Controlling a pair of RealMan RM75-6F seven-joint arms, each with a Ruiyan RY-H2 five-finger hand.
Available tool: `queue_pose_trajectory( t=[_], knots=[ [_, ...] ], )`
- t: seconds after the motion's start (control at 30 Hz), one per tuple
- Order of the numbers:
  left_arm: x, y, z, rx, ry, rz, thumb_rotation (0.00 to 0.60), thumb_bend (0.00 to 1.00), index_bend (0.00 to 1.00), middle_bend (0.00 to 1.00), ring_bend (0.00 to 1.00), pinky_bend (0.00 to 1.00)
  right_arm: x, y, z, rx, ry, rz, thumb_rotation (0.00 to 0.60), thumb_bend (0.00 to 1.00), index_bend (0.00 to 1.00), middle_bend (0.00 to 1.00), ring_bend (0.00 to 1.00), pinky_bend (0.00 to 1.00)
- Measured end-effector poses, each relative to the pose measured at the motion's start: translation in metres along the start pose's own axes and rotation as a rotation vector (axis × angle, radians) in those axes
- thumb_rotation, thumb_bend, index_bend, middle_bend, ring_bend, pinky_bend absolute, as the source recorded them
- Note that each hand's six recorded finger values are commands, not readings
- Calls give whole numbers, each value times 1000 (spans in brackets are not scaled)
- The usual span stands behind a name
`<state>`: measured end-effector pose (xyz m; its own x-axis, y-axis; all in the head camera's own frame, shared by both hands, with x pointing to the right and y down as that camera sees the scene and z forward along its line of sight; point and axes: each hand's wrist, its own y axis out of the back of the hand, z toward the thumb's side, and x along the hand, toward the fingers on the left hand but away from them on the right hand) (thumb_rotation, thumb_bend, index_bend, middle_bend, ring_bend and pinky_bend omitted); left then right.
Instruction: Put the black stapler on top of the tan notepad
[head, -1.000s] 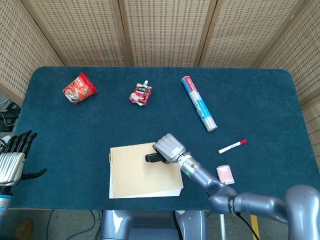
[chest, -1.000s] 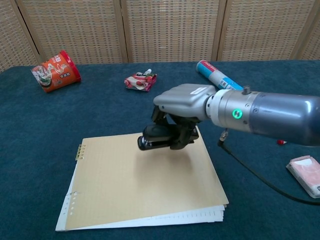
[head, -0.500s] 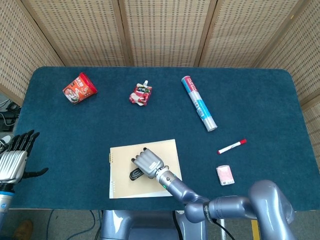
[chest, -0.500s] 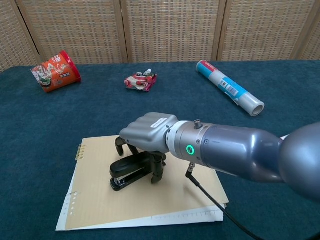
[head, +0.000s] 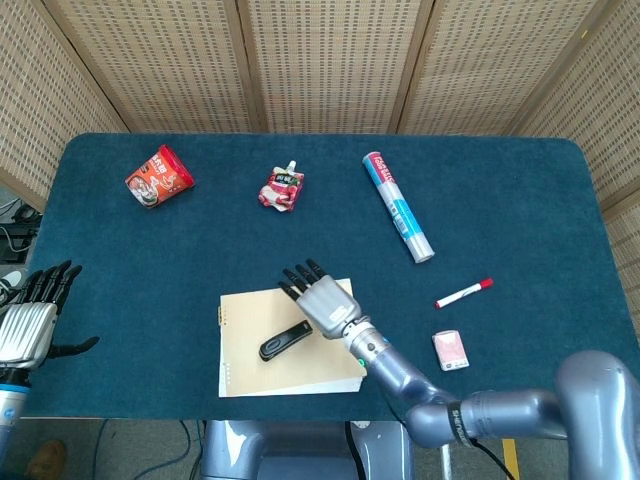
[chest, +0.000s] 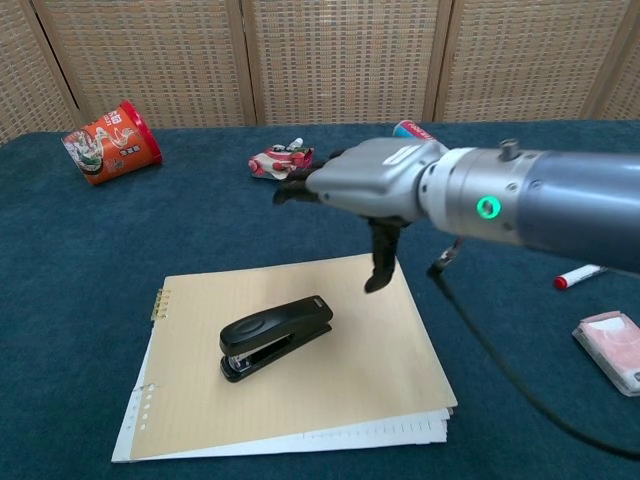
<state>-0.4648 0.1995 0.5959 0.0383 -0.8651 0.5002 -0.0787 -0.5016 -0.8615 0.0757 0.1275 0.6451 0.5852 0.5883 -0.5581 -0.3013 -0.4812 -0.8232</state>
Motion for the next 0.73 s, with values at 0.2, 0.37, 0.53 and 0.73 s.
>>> queue_pose_trajectory(
  t=[0.2, 0.37, 0.53, 0.73],
  knots=[
    [-5, 0, 5, 0, -24, 9, 600, 0, 0, 0, 0, 0, 44, 11, -62, 103, -73, -118, 600, 0, 12, 5, 0, 0],
    [-7, 2, 10, 4, -43, 27, 600, 0, 0, 0, 0, 0, 93, 8, -117, 66, -158, -221, 600, 0, 1, 0, 0, 0],
    [-9, 4, 14, 2, -60, 47, 600, 0, 0, 0, 0, 0, 163, -15, -183, -1, -316, -308, 600, 0, 0, 0, 0, 0],
    [-14, 6, 18, -2, -78, 60, 600, 0, 0, 0, 0, 0, 247, -62, -224, -76, -486, -276, 600, 0, 0, 0, 0, 0]
  ],
)
